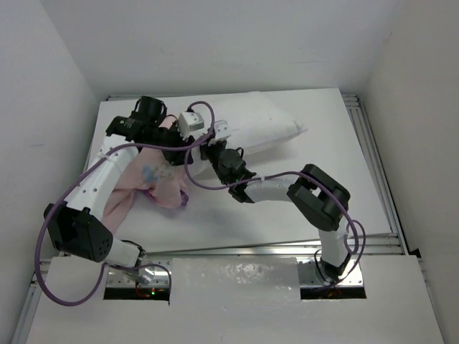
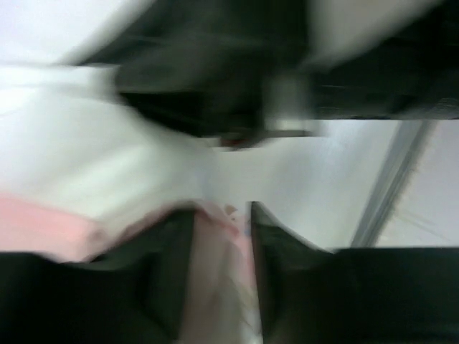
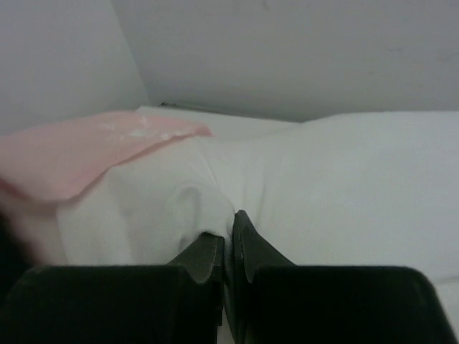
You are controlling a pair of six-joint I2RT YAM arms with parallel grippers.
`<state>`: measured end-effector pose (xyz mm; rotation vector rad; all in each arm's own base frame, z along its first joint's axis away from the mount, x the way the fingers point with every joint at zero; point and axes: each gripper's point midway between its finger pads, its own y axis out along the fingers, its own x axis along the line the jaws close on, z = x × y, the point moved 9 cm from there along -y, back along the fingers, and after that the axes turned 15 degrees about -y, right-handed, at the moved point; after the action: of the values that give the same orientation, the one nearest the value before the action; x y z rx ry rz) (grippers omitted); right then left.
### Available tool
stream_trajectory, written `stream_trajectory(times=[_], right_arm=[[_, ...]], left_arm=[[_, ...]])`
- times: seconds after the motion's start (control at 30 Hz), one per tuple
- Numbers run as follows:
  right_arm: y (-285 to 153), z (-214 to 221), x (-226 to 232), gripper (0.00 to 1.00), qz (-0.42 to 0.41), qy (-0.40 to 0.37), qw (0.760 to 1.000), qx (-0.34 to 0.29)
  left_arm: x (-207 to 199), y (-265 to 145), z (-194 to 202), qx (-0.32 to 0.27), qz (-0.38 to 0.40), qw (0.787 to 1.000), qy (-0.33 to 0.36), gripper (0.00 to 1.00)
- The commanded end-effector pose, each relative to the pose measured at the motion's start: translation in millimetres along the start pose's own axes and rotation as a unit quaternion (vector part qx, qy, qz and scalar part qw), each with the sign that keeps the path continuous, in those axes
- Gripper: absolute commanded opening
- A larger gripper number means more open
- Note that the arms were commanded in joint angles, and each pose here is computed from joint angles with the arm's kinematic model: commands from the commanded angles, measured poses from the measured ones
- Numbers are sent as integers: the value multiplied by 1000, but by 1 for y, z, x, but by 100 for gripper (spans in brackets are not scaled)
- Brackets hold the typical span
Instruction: Put the pillow into the pillowcase
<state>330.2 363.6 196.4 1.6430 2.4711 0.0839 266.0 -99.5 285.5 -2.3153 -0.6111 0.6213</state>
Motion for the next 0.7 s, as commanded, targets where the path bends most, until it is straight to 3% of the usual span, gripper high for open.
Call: stream_trajectory(times=[0.0, 0.03, 0.1, 0.27, 0.37, 0.4, 0.47, 0.53, 0.57, 0.67], right_arm=[[-30, -38, 12, 0, -63, 71, 993, -76], [-36, -34, 13, 0, -84, 67, 992, -73], [-53, -19, 12, 0, -113, 57, 991, -54], [-89, 0, 8, 2, -194, 34, 979, -44], [-106, -2, 14, 26, -288, 2, 957, -39], [-115, 3, 19, 49, -342, -21, 939, -27], [-122, -10, 15, 68, -371, -40, 927, -34], [-128, -12, 4, 81, -381, -72, 922, -14], [-127, -19, -1, 83, -378, -80, 922, -14], [-115, -46, -29, 88, -346, -87, 934, 2]], left_arm=[[19, -12, -15, -74, -93, 993, -27, 40], [21, -13, -10, -63, -112, 991, -32, 51], [19, -11, 4, -29, -106, 993, -41, 64], [-5, -33, 6, -6, -60, 998, -3, 70], [-18, -51, -9, -42, -48, 998, 25, 76], [-20, -56, -15, -60, -57, 997, 12, 77], [-9, -58, -27, -91, -113, 989, -7, 78], [6, -54, -33, -115, -178, 974, -83, 78], [24, -58, -39, -137, -262, 950, -99, 78], [58, -49, -44, -145, -373, 902, -161, 77]])
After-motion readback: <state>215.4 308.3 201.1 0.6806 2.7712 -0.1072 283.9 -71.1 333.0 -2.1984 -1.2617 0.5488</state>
